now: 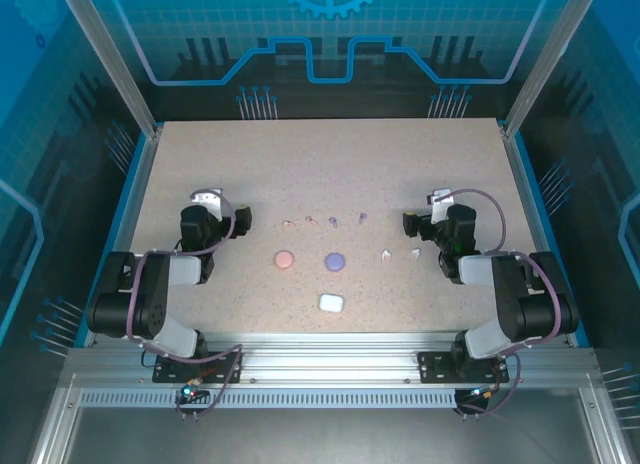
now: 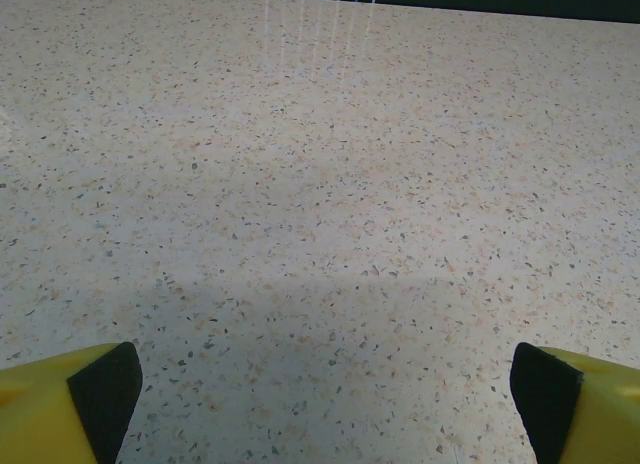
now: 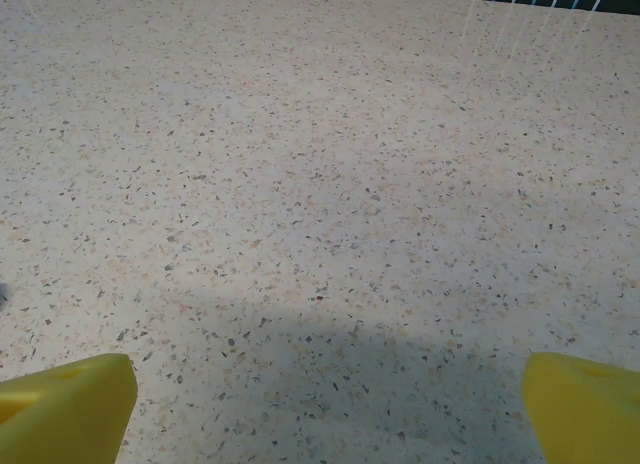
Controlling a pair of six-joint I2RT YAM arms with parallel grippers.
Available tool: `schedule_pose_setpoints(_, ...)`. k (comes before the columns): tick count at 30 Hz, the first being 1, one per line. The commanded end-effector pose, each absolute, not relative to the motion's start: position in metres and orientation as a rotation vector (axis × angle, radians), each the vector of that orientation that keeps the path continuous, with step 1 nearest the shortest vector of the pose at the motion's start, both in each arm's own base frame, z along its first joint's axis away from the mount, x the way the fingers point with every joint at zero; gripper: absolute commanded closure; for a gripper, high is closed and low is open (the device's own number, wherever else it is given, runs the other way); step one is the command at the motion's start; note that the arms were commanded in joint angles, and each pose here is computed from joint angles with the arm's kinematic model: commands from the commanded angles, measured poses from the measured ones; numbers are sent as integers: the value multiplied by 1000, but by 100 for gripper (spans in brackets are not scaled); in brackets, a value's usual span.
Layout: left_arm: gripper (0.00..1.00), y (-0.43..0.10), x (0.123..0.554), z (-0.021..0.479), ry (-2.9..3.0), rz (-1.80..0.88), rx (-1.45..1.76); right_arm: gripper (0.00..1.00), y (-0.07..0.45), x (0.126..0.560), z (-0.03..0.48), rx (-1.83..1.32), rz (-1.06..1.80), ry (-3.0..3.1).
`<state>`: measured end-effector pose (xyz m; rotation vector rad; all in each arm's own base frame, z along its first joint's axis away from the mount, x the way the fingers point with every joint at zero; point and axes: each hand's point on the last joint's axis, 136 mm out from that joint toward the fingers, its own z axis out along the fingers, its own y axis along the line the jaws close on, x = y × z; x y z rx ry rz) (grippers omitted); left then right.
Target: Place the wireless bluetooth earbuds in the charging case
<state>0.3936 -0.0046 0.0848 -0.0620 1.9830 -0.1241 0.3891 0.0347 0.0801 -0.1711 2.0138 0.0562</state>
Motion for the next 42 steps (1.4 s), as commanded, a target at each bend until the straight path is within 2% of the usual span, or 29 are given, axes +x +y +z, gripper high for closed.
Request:
schedule_pose_setpoints(1, 1, -5, 396, 91, 1965, -145, -71, 0, 32, 397, 94, -174, 52, 1969)
schedule_pose_setpoints(26, 1, -5, 396, 90, 1970, -145, -70, 0, 31, 397, 94, -167, 69, 1967)
schedule_pose_setpoints(29, 1, 4, 394, 102, 1958, -109, -128, 0, 11, 397, 111, -39, -41, 1994)
schedule_pose_setpoints(33, 1, 17, 390, 133, 1959, -48, -206, 0, -1, 388, 139, 142, -33, 2128)
schedule_pose_setpoints(38, 1, 13, 385, 178, 1934, -123, -268, 0, -31, 363, 168, 648, -39, 2259)
schedule_pose_setpoints(42, 1, -2, 375, 198, 2016, -280, -372, 0, 0, 358, 174, 562, 146, 2423)
